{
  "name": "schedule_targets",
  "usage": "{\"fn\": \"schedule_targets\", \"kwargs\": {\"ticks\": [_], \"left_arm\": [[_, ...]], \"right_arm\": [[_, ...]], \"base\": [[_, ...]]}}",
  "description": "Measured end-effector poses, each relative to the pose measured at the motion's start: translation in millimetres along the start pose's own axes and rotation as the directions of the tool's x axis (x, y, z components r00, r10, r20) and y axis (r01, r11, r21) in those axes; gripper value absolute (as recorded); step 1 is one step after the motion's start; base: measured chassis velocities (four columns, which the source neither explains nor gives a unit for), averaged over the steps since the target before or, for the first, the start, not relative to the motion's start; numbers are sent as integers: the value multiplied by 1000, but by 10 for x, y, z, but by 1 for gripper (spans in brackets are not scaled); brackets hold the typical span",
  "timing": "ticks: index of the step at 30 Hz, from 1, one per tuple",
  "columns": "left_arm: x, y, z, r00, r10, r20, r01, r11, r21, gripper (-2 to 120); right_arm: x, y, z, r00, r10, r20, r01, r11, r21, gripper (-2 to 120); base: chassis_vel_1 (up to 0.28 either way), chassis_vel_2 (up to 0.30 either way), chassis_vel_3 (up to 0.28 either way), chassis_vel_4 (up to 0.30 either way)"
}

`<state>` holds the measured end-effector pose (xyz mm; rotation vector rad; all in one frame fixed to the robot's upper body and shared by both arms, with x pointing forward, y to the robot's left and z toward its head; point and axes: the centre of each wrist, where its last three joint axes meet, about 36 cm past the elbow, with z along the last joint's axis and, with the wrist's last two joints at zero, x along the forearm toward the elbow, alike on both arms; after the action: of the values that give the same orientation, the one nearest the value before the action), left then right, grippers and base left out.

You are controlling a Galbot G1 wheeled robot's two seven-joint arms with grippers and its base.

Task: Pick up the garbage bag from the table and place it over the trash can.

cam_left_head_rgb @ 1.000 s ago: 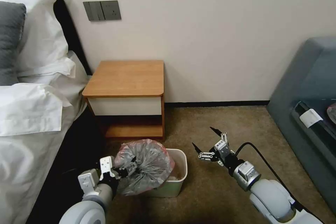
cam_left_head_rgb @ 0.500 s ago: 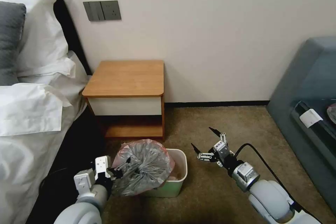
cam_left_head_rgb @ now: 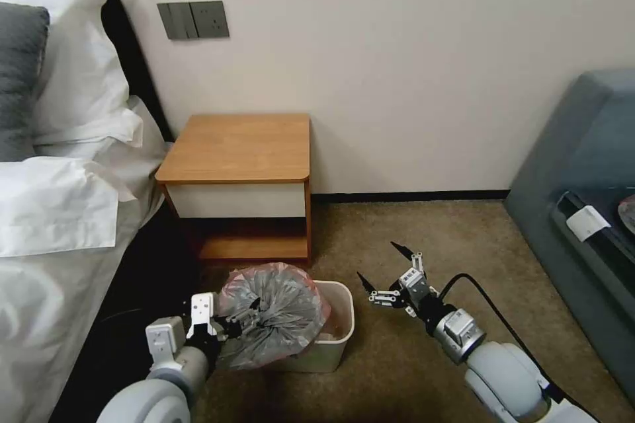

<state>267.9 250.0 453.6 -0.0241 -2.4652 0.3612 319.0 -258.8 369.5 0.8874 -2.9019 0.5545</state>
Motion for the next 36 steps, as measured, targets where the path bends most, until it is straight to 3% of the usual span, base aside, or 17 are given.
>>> {"fn": "schedule_targets", "kwargs": {"ticks": [7,16,20,23,36], "left_arm": [[-174,128,39,1000,19,-24,-18,998,56,86],[142,-22,-58,999,-13,29,14,999,-31,91],[256,-109,-89,999,28,43,-26,999,-39,96],[148,-123,10,997,79,1,-79,997,-7,96],[-245,64,197,997,34,-68,-31,999,36,93]], "right_arm": [[18,30,-20,1000,1,7,-1,1000,-4,100],[21,2,-8,1000,8,3,-8,1000,0,100],[11,19,6,1000,7,2,-7,1000,-4,100],[-6,42,2,1000,4,5,-4,1000,-8,100],[47,70,30,1000,15,11,-14,1000,-13,100]], "base": [[0,0,0,0],[0,0,0,0],[0,0,0,0],[0,0,0,0],[0,0,0,0]]}}
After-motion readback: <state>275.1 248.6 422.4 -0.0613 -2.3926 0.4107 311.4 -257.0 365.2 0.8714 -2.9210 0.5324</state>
